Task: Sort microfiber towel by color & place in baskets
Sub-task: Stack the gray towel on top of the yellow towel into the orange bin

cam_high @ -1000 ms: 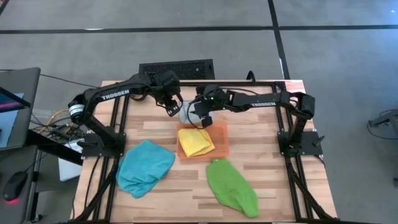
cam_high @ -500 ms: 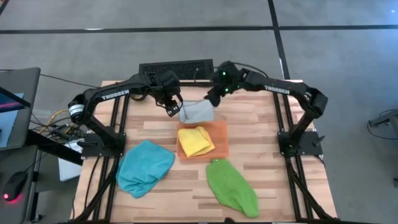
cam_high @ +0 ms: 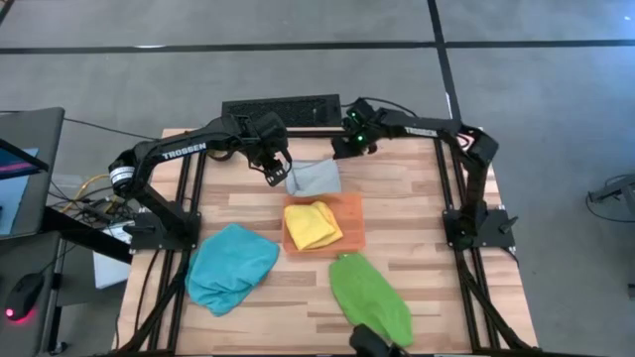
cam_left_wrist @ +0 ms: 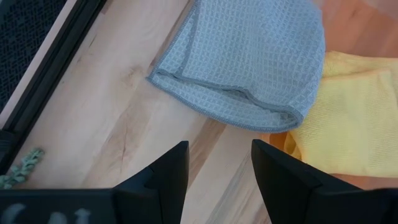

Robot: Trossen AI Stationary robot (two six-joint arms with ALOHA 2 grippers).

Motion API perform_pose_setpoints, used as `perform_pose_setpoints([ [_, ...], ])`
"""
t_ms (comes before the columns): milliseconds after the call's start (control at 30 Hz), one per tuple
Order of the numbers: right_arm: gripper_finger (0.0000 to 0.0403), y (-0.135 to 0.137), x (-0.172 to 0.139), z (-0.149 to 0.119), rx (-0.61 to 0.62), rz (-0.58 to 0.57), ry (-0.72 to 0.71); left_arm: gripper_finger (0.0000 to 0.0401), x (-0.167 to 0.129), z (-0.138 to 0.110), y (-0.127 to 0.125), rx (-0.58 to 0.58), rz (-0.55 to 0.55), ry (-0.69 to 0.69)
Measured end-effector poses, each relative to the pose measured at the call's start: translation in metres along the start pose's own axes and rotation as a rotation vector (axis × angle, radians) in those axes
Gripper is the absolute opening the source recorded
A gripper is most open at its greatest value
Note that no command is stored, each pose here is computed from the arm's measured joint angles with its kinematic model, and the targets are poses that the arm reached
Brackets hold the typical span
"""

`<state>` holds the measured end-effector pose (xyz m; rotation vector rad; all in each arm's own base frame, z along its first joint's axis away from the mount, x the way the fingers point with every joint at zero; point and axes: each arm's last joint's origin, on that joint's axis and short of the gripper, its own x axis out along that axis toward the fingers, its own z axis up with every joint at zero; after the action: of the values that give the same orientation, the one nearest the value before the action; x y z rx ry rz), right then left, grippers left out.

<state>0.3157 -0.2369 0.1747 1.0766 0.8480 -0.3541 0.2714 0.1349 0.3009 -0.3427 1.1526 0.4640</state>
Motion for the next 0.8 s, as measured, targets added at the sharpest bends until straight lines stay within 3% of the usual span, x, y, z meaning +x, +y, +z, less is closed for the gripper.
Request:
perform_pose_setpoints([
  [333, 0.0219, -0.020, 0.033, -0.002, 0.064, 0.008, 0.081, 0.0167, 0.000, 0.000, 0.000, 0.013, -0.001, 0.000],
  [800, 0.0218, -0.019, 0.043, 0.000, 0.115, -0.025, 0.034, 0.0167, 0.000, 0.000, 0.000, 0.032, -0.003, -0.001],
])
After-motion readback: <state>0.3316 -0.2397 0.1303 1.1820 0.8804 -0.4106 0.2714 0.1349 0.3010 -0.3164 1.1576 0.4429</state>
